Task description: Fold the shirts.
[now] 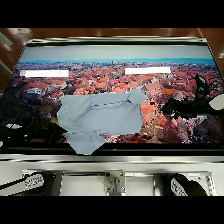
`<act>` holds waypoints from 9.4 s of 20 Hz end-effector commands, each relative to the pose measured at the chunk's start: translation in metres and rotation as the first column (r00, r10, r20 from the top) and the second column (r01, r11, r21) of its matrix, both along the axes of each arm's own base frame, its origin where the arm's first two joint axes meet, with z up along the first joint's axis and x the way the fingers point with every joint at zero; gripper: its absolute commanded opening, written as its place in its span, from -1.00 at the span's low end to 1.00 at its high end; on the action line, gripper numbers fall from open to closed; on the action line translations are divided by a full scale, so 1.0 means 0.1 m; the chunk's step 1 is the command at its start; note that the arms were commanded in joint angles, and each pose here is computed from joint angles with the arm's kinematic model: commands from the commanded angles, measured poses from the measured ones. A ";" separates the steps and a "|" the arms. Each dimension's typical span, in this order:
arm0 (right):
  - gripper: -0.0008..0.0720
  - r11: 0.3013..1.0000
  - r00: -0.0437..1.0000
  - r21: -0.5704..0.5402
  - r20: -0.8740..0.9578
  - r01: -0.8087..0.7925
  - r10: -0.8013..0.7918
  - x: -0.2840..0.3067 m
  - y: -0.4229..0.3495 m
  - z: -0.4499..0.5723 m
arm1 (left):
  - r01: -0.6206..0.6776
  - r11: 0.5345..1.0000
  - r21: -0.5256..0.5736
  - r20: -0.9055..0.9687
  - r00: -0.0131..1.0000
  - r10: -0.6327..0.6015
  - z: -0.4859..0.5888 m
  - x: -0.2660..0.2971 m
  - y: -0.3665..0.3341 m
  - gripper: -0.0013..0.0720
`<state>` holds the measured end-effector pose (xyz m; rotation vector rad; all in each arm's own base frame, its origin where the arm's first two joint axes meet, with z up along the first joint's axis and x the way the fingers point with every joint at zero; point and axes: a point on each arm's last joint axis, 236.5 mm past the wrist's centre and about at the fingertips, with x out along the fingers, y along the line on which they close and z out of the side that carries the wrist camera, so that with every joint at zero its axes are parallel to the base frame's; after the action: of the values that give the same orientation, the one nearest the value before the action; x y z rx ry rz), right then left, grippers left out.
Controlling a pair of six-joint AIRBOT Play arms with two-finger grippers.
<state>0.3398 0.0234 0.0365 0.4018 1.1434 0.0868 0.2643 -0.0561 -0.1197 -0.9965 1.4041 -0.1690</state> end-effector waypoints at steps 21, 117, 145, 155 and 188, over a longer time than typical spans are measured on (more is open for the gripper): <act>-0.81 0.929 0.939 0.346 -0.345 0.129 -0.002 -0.18 1.36 -1.48 | 0.130 0.990 -0.059 0.254 0.961 -0.111 0.65 0.41 -0.28 -0.87; -0.83 0.986 0.999 0.160 -0.027 0.049 -0.046 0.64 0.45 -0.69 | -0.017 0.948 0.317 0.518 0.840 -0.158 1.74 0.80 0.38 -0.87; -0.83 0.960 0.970 -0.274 0.244 0.056 0.013 -0.50 -0.28 2.28 | -0.250 0.653 0.715 0.604 0.692 -0.396 4.20 -0.19 0.71 -0.87; -0.83 0.974 0.910 0.130 0.350 0.186 -0.221 2.00 0.01 0.49 | -0.064 0.894 0.444 0.578 0.783 -0.231 2.44 1.71 0.63 -0.87; 0.85 0.976 0.944 0.190 -0.327 0.104 -0.037 -0.16 -0.43 -0.76 | 0.170 0.984 0.052 -0.092 0.982 -0.164 0.04 -0.46 -0.03 0.73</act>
<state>0.3189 -0.0194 -0.0343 0.6726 1.4674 0.1006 0.2146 -0.0461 -0.1082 -0.8430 1.5712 -0.1970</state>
